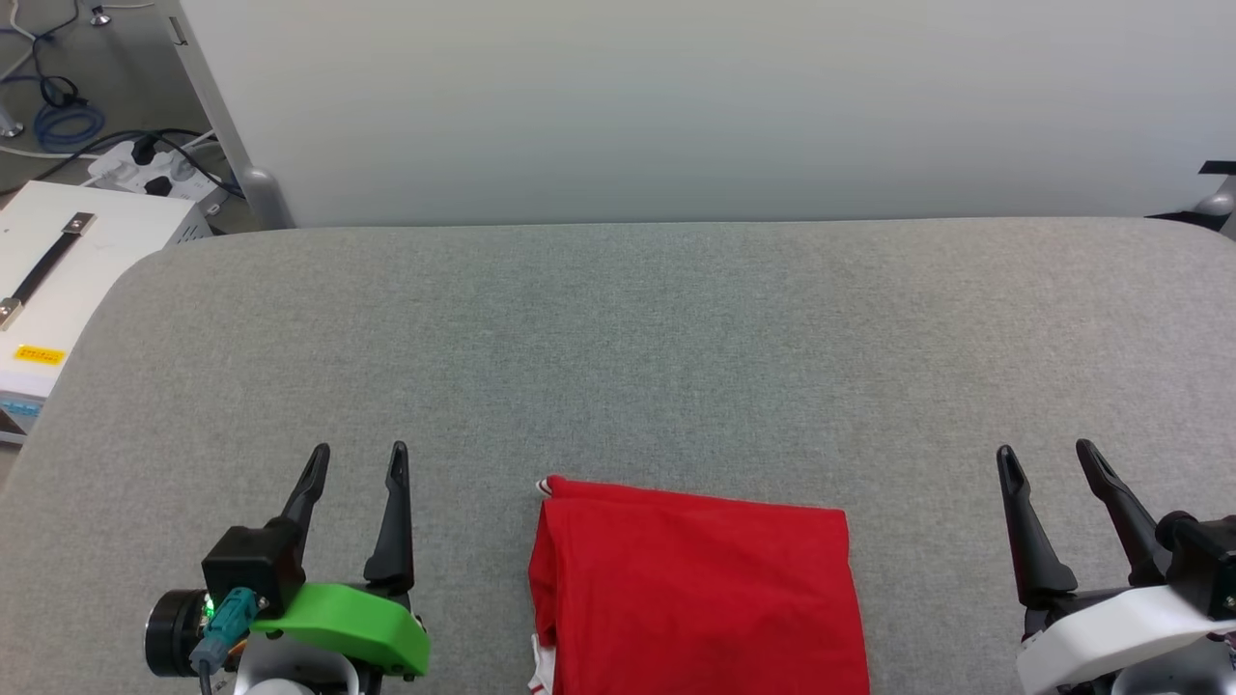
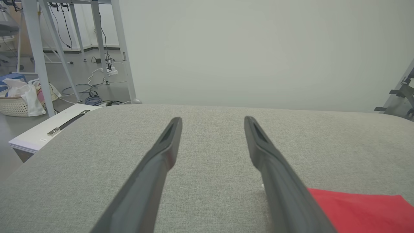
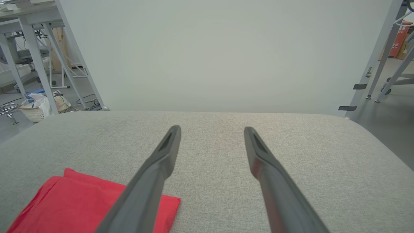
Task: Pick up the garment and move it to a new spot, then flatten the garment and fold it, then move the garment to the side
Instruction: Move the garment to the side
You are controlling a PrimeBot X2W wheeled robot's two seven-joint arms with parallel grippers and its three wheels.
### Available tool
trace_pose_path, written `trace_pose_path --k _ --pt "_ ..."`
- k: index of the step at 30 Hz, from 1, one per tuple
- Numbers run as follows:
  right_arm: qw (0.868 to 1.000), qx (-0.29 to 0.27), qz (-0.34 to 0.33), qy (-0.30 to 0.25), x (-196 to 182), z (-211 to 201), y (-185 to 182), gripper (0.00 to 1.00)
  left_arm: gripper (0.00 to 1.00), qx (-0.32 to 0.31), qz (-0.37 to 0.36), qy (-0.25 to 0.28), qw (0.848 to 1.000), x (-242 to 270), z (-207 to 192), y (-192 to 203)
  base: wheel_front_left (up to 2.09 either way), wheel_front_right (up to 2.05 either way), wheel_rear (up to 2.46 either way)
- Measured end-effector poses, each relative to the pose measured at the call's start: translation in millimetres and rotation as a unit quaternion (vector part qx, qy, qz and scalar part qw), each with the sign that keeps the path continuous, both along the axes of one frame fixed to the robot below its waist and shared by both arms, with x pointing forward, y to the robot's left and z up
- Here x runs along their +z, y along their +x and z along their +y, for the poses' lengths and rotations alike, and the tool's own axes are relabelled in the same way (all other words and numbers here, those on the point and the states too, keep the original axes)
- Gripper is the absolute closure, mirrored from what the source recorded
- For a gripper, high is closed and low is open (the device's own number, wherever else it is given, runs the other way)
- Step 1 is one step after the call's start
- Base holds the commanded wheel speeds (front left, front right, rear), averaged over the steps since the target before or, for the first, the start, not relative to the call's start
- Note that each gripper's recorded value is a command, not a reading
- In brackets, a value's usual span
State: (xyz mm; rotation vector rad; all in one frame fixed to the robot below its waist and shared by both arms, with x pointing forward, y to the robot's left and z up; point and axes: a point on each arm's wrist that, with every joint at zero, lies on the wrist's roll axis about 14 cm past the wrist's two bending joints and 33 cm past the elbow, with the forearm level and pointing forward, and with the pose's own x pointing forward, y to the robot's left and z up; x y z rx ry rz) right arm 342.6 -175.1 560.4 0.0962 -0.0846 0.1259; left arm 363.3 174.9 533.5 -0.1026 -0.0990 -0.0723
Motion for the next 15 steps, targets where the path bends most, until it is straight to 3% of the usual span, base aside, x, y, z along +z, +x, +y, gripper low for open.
trace_pose_path --k 8,15 --pt "1.000 -0.010 0.026 0.014 -10 -7 2 0.00 0.00 0.004 0.007 -0.001 1.000 -5 2 0 0.00 0.00 0.00" --pt "0.985 -0.043 0.145 0.089 -66 -38 4 0.00 0.00 0.015 0.013 -0.004 1.000 -8 8 2 0.00 0.00 0.00"
